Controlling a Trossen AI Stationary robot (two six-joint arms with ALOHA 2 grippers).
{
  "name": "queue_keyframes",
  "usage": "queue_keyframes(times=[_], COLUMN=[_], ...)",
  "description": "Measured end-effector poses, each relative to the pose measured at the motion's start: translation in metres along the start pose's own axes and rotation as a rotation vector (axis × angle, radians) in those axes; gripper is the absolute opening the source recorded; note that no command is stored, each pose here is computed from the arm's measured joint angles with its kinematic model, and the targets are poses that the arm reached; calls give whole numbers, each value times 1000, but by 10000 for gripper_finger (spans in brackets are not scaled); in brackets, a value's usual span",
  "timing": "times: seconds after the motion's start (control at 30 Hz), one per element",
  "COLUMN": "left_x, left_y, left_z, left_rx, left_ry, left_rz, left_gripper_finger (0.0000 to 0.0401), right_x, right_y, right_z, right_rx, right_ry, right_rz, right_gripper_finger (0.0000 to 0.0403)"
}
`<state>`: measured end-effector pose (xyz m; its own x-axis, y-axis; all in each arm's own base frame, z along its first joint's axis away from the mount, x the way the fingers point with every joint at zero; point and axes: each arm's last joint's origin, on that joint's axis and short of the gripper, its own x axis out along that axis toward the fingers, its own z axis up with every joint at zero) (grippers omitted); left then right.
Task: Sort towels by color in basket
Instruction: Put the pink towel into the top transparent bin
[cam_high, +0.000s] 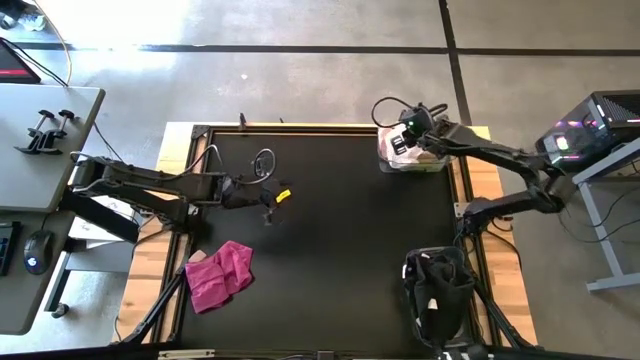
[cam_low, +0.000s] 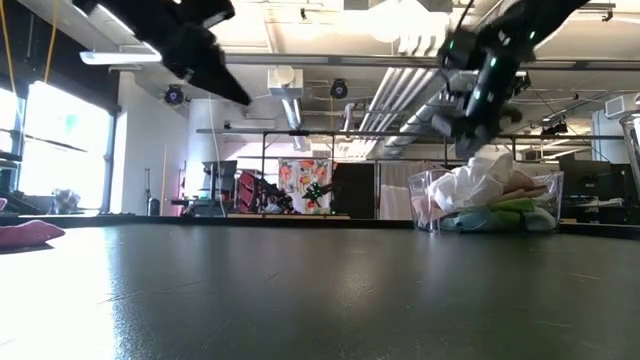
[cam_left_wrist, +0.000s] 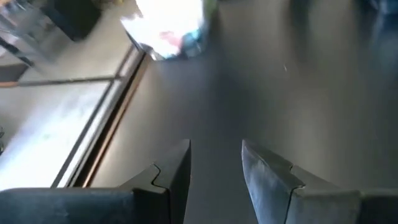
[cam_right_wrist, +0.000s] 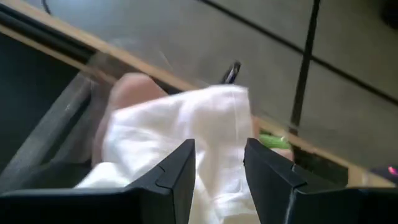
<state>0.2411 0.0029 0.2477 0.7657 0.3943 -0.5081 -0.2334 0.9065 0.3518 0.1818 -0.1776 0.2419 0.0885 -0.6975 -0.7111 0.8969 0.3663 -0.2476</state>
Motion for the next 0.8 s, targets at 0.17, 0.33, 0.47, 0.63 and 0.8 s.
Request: queue_keyframes(times=[0.17, 0.33, 0.47, 0.63, 0.8], left_x=[-23, -44, -60, -73, -85], left_y=[-12, -40, -55, -67, -77], left_z=[3, -9, -22, -29, -38], left_rx=[127, 379, 316, 41, -90], left_ry=[142, 291, 431, 613, 783], left_rz=[-85, -281, -444, -640, -634], left_gripper_finger=[129, 129, 129, 129, 150], right_x=[-46, -78, -96, -105, -106], right_y=[8, 43, 81, 109, 121], right_z=[1, -16, -38, -69, -84], right_rx=[-11, -36, -52, -63, -66], right_ry=[-157, -365, -551, -695, -685], right_rz=[100, 417, 748, 946, 958], right_gripper_finger=[129, 129, 129, 129, 129])
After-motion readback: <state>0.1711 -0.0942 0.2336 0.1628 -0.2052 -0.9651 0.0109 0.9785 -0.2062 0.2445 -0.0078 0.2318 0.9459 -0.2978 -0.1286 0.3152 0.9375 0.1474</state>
